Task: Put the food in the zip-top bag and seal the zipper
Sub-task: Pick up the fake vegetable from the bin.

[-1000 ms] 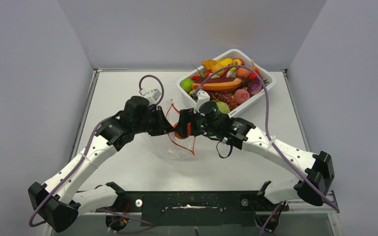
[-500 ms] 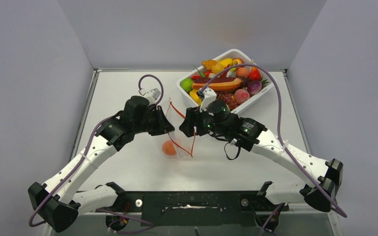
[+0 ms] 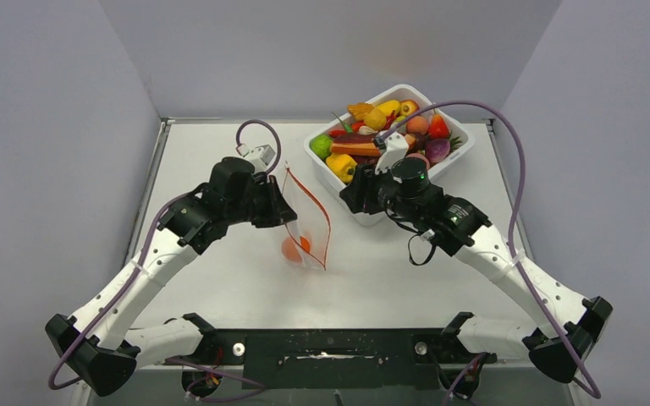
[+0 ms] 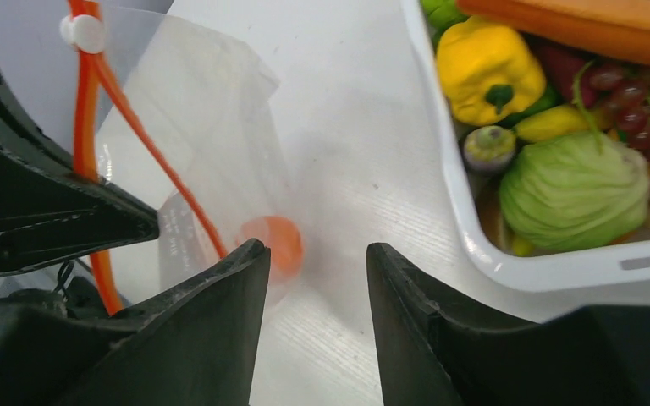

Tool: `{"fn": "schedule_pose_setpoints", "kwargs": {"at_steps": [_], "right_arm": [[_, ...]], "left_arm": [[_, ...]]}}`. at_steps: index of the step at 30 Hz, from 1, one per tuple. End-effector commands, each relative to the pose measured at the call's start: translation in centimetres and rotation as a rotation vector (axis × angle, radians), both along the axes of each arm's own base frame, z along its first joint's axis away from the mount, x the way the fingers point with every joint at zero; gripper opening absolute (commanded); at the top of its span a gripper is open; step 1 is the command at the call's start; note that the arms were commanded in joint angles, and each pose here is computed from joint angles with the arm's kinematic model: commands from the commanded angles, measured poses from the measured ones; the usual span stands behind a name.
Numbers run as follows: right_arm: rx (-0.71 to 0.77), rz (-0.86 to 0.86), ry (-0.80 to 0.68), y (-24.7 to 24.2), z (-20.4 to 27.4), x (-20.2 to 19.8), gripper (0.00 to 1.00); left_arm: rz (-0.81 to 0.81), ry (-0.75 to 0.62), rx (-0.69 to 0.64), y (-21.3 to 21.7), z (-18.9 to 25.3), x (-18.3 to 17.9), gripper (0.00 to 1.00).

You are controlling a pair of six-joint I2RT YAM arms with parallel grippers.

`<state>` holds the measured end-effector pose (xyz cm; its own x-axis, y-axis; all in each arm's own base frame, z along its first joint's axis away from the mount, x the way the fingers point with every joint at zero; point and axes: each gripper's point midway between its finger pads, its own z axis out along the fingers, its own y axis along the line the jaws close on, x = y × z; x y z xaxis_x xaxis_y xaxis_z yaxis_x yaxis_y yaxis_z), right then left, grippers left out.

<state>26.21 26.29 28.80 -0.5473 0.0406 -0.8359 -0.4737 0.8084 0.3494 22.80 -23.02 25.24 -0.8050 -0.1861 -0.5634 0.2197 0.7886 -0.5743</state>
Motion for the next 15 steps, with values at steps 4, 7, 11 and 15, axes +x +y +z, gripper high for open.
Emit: {"fn": "schedule_pose_setpoints", "kwargs": {"at_steps": [4, 7, 11, 15], "right_arm": [[-0.047, -0.196, -0.183, -6.6, 3.1, 3.8, 0.48], [-0.079, -0.253, -0.180, -8.9, 3.0, 5.7, 0.48], [-0.142, -0.322, -0.171, -11.7, 2.4, 7.9, 0.48], [-0.230, -0.390, -0.119, -14.8, 0.2, 10.1, 0.51]], "left_arm": [[-0.039, -0.096, 0.024, 0.4, 3.3, 0.1, 0.00], [-0.048, -0.092, 0.023, 0.6, 2.3, -0.2, 0.00], [-0.092, -0.093, -0.013, 0.0, 1.3, -1.0, 0.00], [-0.098, -0.087, -0.009, 0.0, 0.8, -1.1, 0.00]]}}
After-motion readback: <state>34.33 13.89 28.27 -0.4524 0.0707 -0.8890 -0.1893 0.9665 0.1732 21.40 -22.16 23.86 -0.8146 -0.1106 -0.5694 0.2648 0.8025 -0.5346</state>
